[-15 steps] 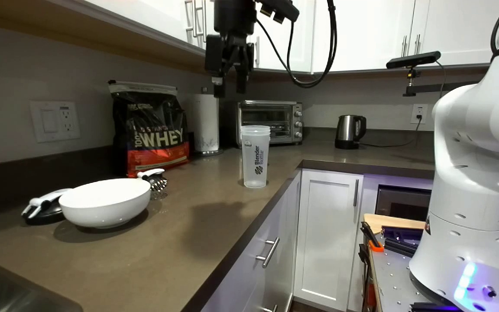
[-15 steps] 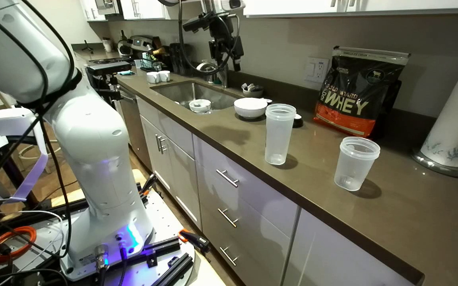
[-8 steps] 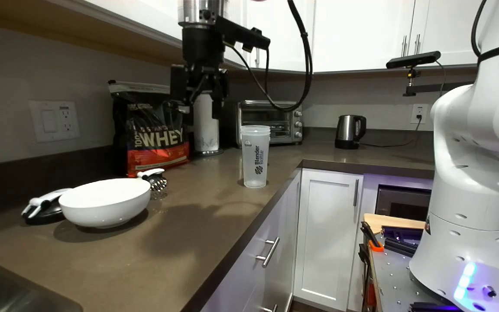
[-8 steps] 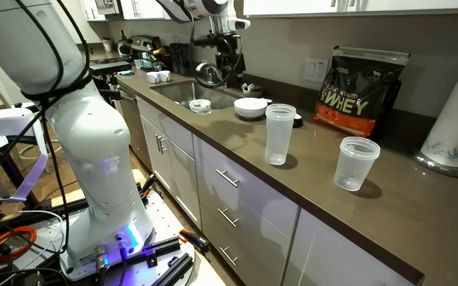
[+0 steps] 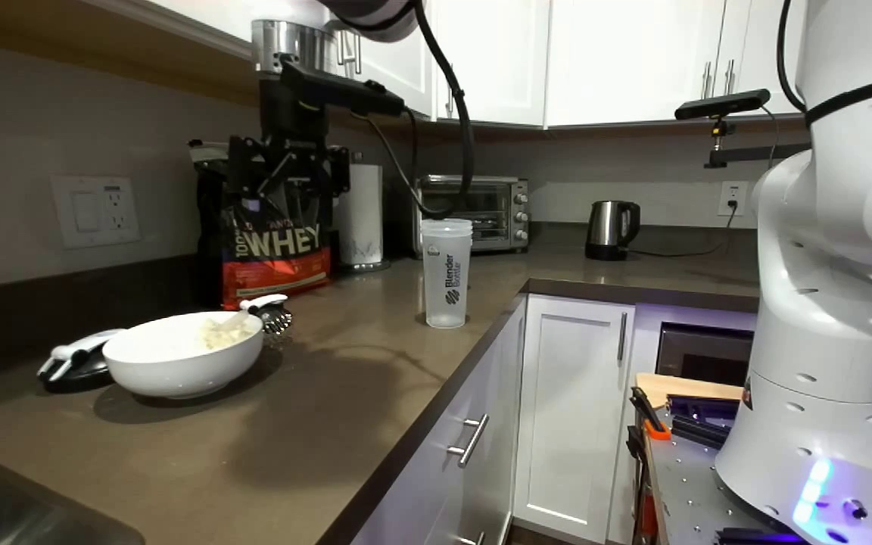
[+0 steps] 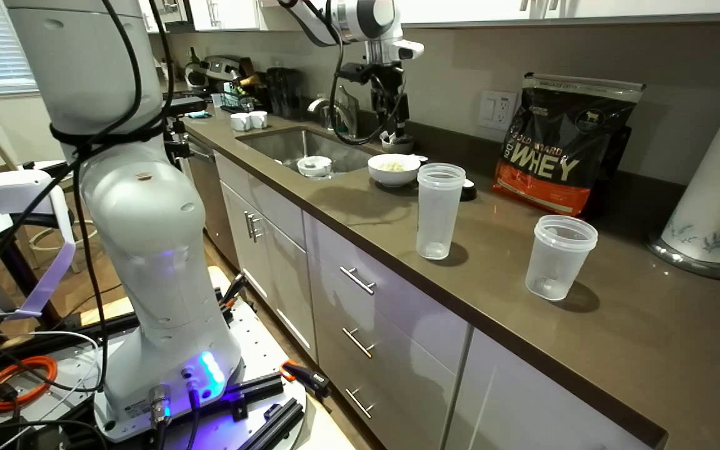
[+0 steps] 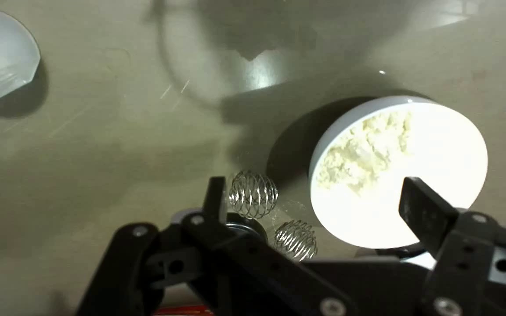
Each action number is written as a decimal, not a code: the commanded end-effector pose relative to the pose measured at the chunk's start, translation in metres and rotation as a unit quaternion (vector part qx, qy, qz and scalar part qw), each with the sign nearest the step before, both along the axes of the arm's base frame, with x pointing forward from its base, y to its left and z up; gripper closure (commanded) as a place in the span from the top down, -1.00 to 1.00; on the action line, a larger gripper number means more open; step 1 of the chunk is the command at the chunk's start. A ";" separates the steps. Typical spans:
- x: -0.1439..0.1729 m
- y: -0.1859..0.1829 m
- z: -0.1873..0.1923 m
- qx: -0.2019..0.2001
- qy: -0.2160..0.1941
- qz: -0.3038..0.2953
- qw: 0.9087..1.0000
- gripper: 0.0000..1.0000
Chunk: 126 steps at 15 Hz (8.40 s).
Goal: Move the white bowl forward
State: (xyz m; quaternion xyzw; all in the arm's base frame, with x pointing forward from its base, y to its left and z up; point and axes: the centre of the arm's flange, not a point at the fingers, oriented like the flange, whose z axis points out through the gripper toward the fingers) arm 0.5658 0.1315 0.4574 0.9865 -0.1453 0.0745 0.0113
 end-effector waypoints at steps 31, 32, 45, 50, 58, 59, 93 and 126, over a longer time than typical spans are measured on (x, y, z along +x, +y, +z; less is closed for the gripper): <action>0.052 -0.005 -0.123 -0.007 0.051 -0.158 0.986 1.00; 0.051 -0.005 -0.126 -0.008 0.054 -0.158 0.986 1.00; 0.043 -0.008 -0.126 -0.017 0.061 -0.160 0.985 1.00; 0.038 -0.012 -0.126 -0.019 0.063 -0.164 0.984 1.00; 0.023 -0.012 -0.126 -0.021 0.072 -0.163 0.984 1.00; 0.021 -0.011 -0.125 -0.022 0.072 -0.163 0.984 1.00; -0.055 -0.006 -0.124 -0.029 0.100 -0.161 0.981 1.00; -0.093 -0.051 -0.119 -0.047 0.098 -0.208 0.972 1.00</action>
